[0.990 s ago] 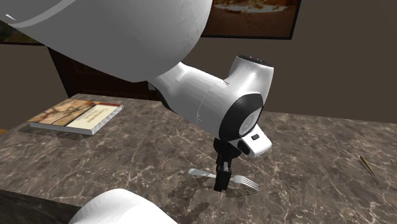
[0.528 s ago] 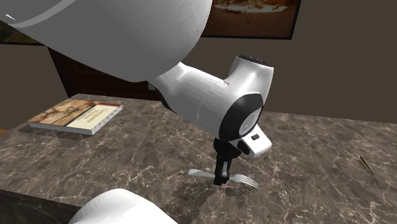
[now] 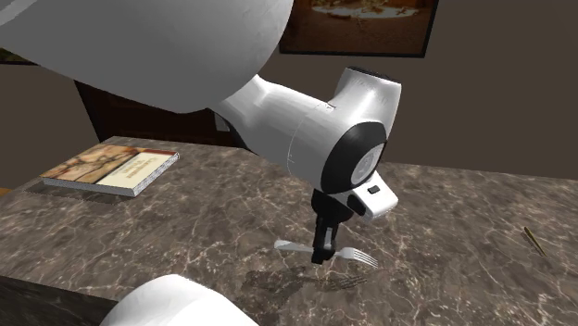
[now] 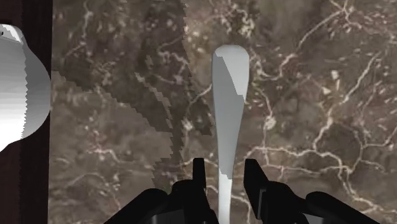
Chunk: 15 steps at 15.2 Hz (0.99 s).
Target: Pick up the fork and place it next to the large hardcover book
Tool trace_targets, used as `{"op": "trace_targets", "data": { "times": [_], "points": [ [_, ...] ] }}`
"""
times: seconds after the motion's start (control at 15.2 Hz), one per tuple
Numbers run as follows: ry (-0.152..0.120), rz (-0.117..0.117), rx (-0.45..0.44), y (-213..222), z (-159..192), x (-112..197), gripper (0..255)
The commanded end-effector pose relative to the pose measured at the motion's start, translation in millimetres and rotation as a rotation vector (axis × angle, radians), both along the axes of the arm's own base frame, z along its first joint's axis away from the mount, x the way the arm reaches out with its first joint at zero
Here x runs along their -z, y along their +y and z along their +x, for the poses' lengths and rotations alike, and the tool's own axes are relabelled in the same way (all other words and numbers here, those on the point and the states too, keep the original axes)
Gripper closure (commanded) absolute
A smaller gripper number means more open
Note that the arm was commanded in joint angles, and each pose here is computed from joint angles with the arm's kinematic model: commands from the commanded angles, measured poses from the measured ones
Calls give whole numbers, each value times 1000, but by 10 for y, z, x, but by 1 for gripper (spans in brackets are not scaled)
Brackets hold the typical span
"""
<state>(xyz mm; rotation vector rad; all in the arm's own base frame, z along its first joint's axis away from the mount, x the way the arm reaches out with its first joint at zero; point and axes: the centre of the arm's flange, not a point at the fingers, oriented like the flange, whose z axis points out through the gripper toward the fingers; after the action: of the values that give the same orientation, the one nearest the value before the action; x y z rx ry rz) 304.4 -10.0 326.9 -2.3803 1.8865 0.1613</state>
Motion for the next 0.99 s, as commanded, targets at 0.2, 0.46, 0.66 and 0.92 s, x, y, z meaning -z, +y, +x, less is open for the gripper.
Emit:
{"op": "trace_targets", "data": {
  "times": [0.2, 0.46, 0.66, 0.92],
  "points": [
    [1, 0, 0, -2, -6, -248, 255],
    [1, 0, 0, -2, -6, -460, 255],
    [1, 0, 0, -2, -6, -618, 255],
    [1, 0, 0, -2, -6, -829, 255]
  ]
}}
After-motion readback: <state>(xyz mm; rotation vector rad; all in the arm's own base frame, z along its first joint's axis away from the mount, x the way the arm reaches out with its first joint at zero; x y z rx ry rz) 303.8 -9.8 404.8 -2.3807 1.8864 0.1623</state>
